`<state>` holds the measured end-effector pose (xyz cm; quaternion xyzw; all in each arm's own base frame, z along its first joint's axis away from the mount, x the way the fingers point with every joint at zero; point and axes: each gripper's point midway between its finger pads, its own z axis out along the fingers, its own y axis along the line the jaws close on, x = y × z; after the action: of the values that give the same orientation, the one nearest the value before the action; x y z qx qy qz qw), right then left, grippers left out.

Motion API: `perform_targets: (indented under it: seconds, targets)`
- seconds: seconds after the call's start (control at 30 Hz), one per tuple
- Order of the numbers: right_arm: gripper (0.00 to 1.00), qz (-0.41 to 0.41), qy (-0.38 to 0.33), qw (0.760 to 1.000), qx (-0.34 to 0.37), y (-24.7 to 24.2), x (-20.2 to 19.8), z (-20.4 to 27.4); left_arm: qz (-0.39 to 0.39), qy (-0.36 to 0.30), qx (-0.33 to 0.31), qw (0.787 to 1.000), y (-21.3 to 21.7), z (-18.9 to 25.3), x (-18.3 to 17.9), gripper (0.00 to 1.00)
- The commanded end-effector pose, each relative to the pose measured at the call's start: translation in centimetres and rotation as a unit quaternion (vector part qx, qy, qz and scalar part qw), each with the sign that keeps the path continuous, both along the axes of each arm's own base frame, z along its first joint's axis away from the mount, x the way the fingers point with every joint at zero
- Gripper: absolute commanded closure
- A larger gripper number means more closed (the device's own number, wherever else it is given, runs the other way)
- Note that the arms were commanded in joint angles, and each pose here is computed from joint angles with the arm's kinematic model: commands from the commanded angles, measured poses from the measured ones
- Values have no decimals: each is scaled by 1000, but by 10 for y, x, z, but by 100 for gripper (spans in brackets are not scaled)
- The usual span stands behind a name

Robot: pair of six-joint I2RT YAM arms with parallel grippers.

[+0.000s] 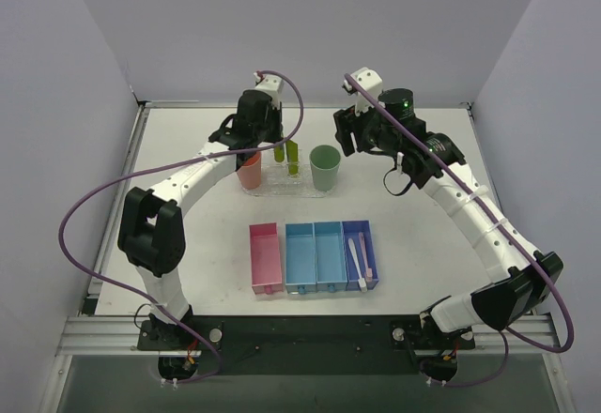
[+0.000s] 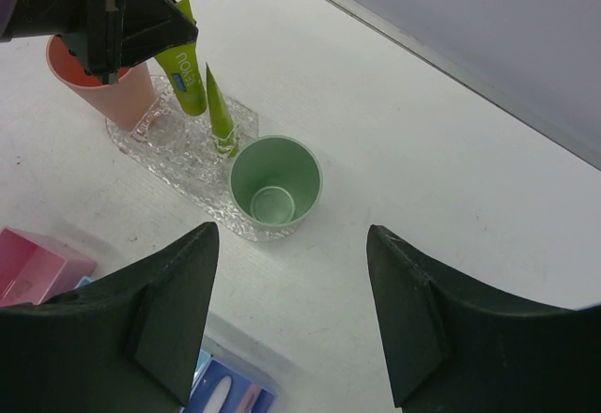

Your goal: Prepare toiletry sets of a toothbrush and toothpaste on the tray

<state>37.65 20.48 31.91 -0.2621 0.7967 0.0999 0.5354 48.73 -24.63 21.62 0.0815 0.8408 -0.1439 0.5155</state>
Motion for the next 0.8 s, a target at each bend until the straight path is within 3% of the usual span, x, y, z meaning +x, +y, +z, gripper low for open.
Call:
perform_targets:
  seconds: [0.0,0.77]
  targets:
    - [41,2,-22,1000,23,4,8,17,3,-30,-14,999,-5,14,9,100]
    - [40,2,-14,999,28,4,11,15,12,-10,8,1000,0,-16,16,100]
